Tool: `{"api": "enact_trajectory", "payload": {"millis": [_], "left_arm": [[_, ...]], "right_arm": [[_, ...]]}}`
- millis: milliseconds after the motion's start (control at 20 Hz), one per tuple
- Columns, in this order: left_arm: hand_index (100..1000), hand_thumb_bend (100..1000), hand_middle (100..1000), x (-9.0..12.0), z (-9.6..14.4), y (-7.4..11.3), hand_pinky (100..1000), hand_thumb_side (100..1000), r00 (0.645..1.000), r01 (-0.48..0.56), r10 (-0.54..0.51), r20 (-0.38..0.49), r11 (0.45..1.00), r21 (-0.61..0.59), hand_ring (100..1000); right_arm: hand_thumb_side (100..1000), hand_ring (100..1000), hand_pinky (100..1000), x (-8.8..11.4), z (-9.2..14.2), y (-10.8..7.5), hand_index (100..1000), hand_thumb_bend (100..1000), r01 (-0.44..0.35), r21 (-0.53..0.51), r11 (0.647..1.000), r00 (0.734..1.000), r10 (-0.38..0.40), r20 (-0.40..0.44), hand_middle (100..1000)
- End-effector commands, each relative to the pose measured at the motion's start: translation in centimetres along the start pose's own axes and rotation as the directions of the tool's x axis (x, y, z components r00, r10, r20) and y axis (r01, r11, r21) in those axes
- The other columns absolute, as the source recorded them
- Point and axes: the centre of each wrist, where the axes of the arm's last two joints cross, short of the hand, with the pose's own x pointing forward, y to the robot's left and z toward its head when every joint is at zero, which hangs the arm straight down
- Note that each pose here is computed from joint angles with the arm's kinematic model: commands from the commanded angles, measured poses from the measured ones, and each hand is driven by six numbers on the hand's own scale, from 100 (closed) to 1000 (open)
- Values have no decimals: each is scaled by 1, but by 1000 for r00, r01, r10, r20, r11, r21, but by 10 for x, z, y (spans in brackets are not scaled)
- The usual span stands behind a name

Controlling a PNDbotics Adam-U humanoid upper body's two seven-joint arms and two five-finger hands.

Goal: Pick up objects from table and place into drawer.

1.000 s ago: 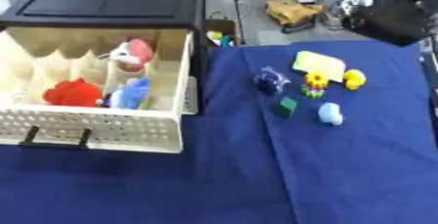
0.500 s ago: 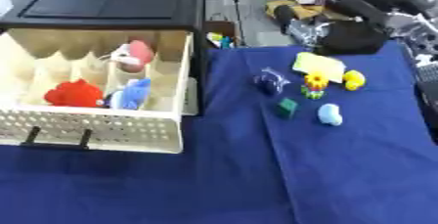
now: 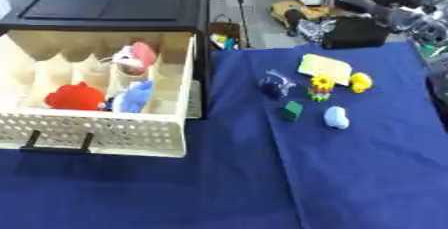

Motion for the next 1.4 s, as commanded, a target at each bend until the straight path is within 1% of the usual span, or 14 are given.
{"api": "enact_trajectory", "payload": {"millis": [50,200,300,450,550,650,850,1100,1150,1200,1400], "left_arm": [[916,316,834,3,-10,2,791,1000,1000,3,-3,20,1000,-30,852],[916,316,834,3,-10,2,791,1000,1000,3,-3,20,1000,-29,852],[916,315,835,3,-10,1,791,1000,1000,3,-3,20,1000,-27,852],[915,313,835,2,-10,1,791,1000,1000,3,-3,20,1000,-25,852],[915,313,835,2,-10,1,791,1000,1000,4,-3,20,1000,-25,852],[915,312,835,2,-10,1,791,1000,1000,4,-3,19,1000,-25,852],[915,312,833,2,-10,1,791,1000,1000,5,-4,19,1000,-24,852],[915,312,832,2,-11,1,791,1000,1000,5,-5,19,1000,-23,852],[915,312,832,2,-11,1,791,1000,1000,5,-5,19,1000,-22,852],[915,311,832,2,-11,1,791,1000,1000,5,-5,19,1000,-22,852],[915,313,830,2,-11,1,792,1000,1000,5,-5,19,1000,-20,852]], "right_arm": [[1000,815,720,-10,1,-9,883,245,-38,54,998,995,43,-92,737],[1000,795,668,-10,1,-8,884,302,-50,88,995,985,64,-159,733],[1000,783,641,-10,0,-8,880,319,-60,108,992,979,80,-189,728],[1000,776,628,-10,0,-8,880,294,-61,120,991,974,85,-208,724],[1000,777,627,-10,1,-7,880,242,-56,120,991,973,81,-216,731],[1000,768,617,-11,3,-6,869,100,-43,105,993,974,65,-217,728],[1000,745,595,-14,5,-2,862,100,-2,62,998,972,17,-236,689],[1000,748,587,-18,6,6,867,100,54,85,995,975,-34,-220,678],[1000,751,586,-19,7,7,871,157,65,101,993,976,-43,-211,676],[1000,757,583,-20,7,9,876,315,75,121,990,978,-49,-201,674],[1000,767,586,-25,10,10,885,335,82,215,973,983,-43,-180,673]]}}
